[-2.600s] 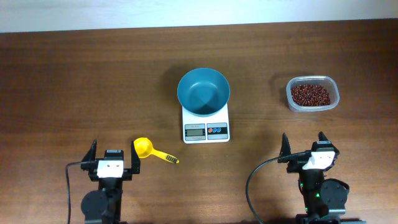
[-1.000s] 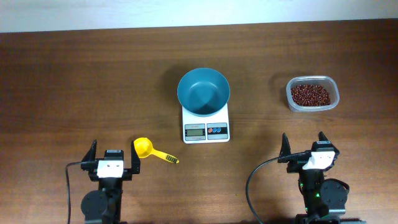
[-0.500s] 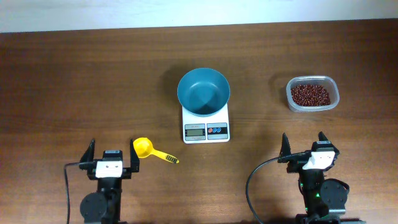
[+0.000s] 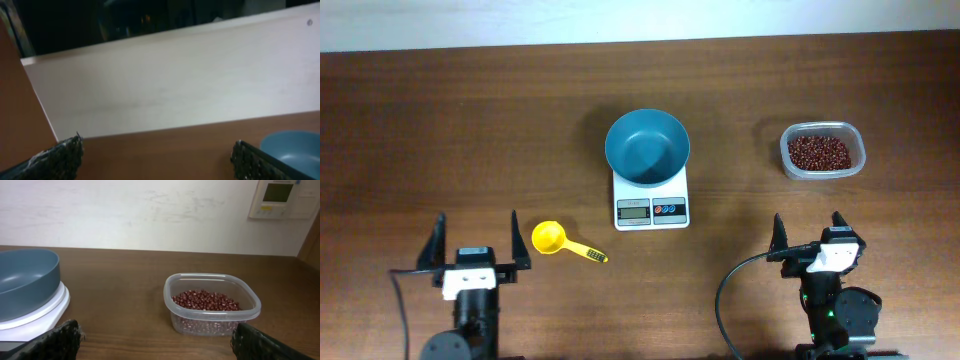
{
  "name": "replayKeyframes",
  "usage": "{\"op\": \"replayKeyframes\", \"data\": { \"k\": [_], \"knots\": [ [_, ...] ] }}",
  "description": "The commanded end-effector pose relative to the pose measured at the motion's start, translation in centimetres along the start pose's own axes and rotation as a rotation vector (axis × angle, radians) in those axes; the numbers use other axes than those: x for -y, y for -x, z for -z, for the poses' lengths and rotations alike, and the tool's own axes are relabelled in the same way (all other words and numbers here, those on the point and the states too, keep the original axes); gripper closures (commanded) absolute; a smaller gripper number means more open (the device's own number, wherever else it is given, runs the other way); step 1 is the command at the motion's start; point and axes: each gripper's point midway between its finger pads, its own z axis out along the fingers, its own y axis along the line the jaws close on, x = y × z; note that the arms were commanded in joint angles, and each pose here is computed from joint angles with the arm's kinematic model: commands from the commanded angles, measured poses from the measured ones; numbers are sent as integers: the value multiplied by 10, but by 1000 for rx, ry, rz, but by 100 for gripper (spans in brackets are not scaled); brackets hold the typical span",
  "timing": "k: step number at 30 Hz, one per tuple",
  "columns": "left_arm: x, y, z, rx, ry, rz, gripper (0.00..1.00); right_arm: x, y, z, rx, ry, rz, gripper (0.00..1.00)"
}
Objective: Scoop item into bowl and weigh 50g on scale
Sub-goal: 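Move the left gripper forward over the yellow scoop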
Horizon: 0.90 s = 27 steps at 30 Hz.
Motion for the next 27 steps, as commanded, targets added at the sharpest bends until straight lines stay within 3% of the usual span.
{"op": "replayKeyframes", "data": {
  "k": [1,9,15,18,22,27],
  "knots": [
    [-11,44,-4,-20,14,32,1,-1,-3,0,-1,3,3,1],
    [-15,71,-20,-288,-32,80,1,-1,-3,0,-1,3,3,1],
    [-12,55,-10,-488,-59,80,2,-1,-3,0,-1,3,3,1],
    [-6,34,4,-595,-63,151,1,-1,-3,0,-1,3,3,1],
    [24,14,26,-714,-218,218,2,-1,-3,0,-1,3,4,1],
    [49,11,40,-763,-355,276,1,-1,-3,0,-1,3,3,1]
  ]
}}
